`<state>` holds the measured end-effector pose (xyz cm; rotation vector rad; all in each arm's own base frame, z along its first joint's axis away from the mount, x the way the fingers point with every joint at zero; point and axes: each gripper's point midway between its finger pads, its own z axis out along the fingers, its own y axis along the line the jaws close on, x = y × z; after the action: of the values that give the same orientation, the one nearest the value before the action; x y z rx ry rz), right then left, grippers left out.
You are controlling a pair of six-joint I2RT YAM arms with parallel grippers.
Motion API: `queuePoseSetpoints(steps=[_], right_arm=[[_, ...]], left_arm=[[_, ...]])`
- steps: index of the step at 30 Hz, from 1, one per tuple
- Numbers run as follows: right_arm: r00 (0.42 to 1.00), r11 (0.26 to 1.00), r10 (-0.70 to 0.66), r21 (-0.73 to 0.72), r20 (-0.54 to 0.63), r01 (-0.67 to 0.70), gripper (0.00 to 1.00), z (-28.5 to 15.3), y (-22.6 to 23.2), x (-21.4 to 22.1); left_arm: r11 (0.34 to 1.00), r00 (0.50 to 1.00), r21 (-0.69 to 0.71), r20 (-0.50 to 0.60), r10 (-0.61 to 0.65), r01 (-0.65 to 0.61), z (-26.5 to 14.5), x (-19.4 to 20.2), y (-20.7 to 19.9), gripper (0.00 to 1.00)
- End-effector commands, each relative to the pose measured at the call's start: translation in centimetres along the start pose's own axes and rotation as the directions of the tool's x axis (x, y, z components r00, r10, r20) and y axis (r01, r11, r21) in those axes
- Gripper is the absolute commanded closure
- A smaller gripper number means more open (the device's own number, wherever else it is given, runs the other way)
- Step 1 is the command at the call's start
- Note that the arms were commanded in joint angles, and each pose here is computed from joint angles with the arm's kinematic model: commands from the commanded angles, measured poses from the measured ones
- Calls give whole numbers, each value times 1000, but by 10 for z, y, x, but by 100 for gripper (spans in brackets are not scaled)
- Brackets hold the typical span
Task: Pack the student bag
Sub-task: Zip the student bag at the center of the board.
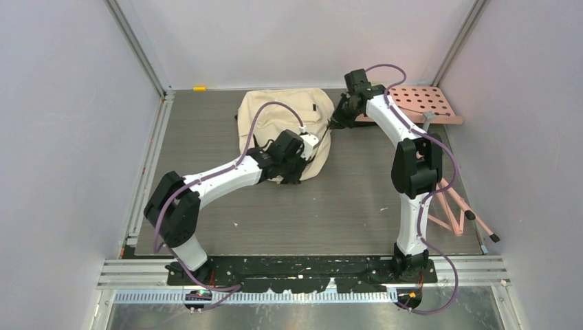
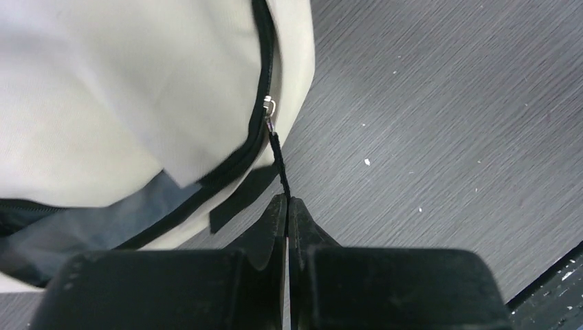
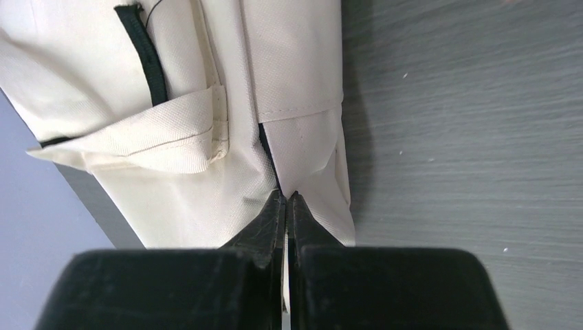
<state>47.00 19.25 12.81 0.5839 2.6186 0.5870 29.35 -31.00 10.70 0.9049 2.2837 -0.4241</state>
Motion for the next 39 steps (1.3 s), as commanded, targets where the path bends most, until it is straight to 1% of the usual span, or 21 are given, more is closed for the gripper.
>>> queuePoseSetpoints(steps=[1,4,9,15,24,25,27,30,31,32,33,34,35,36,37,38,39], right_arm=[[968,996,13,-94,250,11,100,-39,28,-66],[970,995,14,-96,242,9,99,-35,27,-66],[967,997,-5,-77,255,26,99,-33,23,-69],[957,998,2,-64,289,17,100,-33,16,-88],[940,999,-1,-39,341,16,99,-34,8,-113],[939,999,-1,-38,345,15,100,-35,7,-115],[940,999,2,-50,342,16,99,-38,9,-115],[950,995,-5,-89,313,34,99,-40,16,-109],[954,995,-9,-93,300,39,92,-42,17,-106],[961,994,-12,-100,275,41,83,-42,17,-99],[965,994,-15,-97,261,41,77,-43,14,-94],[969,995,-15,-96,248,40,64,-44,12,-89],[967,994,-14,-103,254,41,59,-53,13,-86],[972,996,-9,-89,233,31,50,-49,5,-77],[976,997,2,-80,218,16,46,-51,-2,-67],[976,996,9,-84,217,10,39,-54,-3,-64],[980,997,29,-77,199,-14,37,-56,-10,-52]], left_arm=[[999,999,34,-34,-41,42,-18,11,-7,100],[998,996,19,-59,-65,66,-15,21,1,100],[994,992,-17,-66,-105,104,-14,31,19,100],[991,988,-47,-89,-126,122,-18,47,35,100],[979,984,-122,-59,-169,161,-35,51,65,100],[980,984,-120,-51,-168,161,-37,48,65,100],[985,987,-74,-36,-160,157,-40,39,58,100],[981,982,46,8,-189,188,-40,15,38,100],[976,979,83,23,-204,202,-38,6,31,100],[972,977,114,38,-212,207,-37,-4,25,100],[969,975,134,47,-216,208,-35,-12,20,100],[968,976,145,44,-212,204,-32,-14,17,100],[968,977,156,55,-207,196,-31,-23,14,100],[967,976,163,60,-207,195,-29,-28,13,100],[966,976,169,63,-209,196,-27,-32,12,100],[965,975,176,72,-209,193,-26,-37,12,100],[964,974,185,81,-210,192,-26,-42,11,100]])
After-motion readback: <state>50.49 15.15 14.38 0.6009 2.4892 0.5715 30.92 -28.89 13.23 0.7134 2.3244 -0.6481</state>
